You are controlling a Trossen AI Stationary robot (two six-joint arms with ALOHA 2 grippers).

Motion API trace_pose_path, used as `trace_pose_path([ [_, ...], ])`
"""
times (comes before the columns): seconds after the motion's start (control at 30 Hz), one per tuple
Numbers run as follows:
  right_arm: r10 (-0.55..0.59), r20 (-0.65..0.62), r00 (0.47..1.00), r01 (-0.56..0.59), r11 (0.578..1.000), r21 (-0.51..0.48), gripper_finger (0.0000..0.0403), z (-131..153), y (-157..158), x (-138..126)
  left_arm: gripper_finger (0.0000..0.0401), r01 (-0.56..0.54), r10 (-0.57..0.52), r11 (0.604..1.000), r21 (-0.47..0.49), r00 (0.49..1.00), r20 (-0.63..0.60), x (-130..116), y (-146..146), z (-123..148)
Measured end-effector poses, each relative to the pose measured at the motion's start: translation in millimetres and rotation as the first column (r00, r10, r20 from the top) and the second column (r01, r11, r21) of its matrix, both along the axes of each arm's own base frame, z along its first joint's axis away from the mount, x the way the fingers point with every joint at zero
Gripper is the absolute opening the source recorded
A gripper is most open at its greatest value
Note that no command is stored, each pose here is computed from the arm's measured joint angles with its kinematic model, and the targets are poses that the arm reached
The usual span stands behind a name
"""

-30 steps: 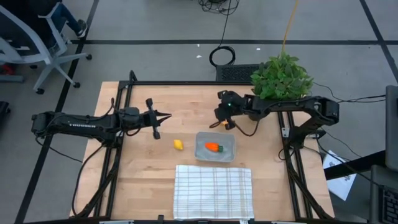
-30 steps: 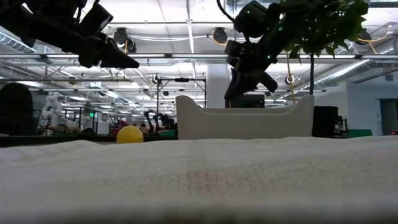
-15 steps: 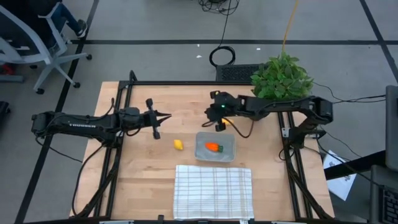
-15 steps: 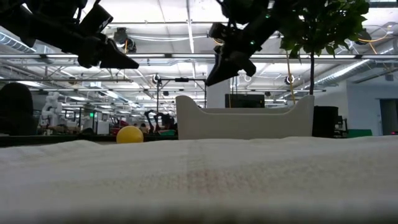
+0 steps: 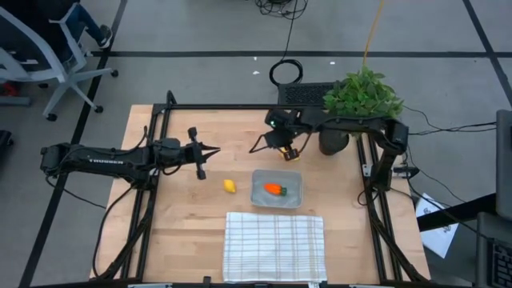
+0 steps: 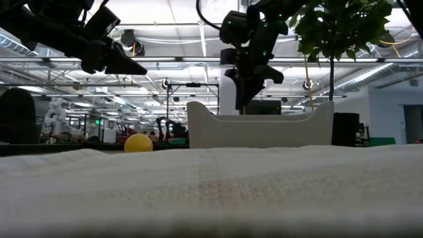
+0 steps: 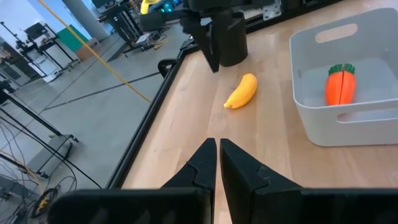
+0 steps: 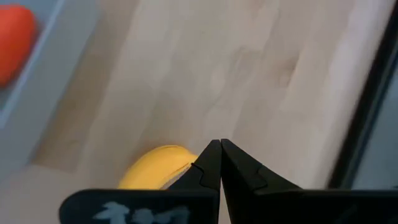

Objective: Pick and placing Produce into tupperware
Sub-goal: Put the banana into the bin

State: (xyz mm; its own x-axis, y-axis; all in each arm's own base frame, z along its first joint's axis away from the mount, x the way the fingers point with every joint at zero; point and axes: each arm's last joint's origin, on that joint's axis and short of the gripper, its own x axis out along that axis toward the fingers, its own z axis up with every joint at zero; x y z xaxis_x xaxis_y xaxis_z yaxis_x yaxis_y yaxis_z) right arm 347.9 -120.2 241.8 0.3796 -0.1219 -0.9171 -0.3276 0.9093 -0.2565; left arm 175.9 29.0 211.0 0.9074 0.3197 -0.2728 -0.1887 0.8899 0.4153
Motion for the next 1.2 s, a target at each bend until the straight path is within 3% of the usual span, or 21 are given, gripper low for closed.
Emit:
trace_pose_path([
  [0.23,-0.174,0.029,0.984,0.167,0.973,0.156,0.0000,0.3,-14.8,-6.6,0.0026,-0.002,0.002,1.000,-0.009,1.000,-0.024,-0.7,-0.1,-2.4],
  [0.6,-0.259,-0.067,0.964,0.267,0.941,0.206,0.0000,-29.6,-12.1,5.0,0.0026,0.004,-0.005,1.000,-0.010,0.999,-0.046,-1.4,0.0,-4.5],
  [0.73,-0.316,-0.108,0.943,0.331,0.927,0.177,0.0005,-36.9,-12.9,5.1,0.0026,0.004,-0.005,1.000,-0.013,0.999,-0.047,-1.5,1.1,-4.5],
  [0.93,-0.419,-0.126,0.899,0.437,0.876,0.204,0.0060,-37.2,-15.5,2.9,0.0026,-0.003,0.003,1.000,-0.014,0.999,-0.046,-1.8,2.7,-4.5],
  [1.2,-0.364,-0.106,0.925,0.378,0.904,0.199,0.0145,-36.7,-3.6,9.2,0.0026,-0.003,0.002,1.000,-0.016,0.999,-0.046,-1.8,2.6,-4.6],
])
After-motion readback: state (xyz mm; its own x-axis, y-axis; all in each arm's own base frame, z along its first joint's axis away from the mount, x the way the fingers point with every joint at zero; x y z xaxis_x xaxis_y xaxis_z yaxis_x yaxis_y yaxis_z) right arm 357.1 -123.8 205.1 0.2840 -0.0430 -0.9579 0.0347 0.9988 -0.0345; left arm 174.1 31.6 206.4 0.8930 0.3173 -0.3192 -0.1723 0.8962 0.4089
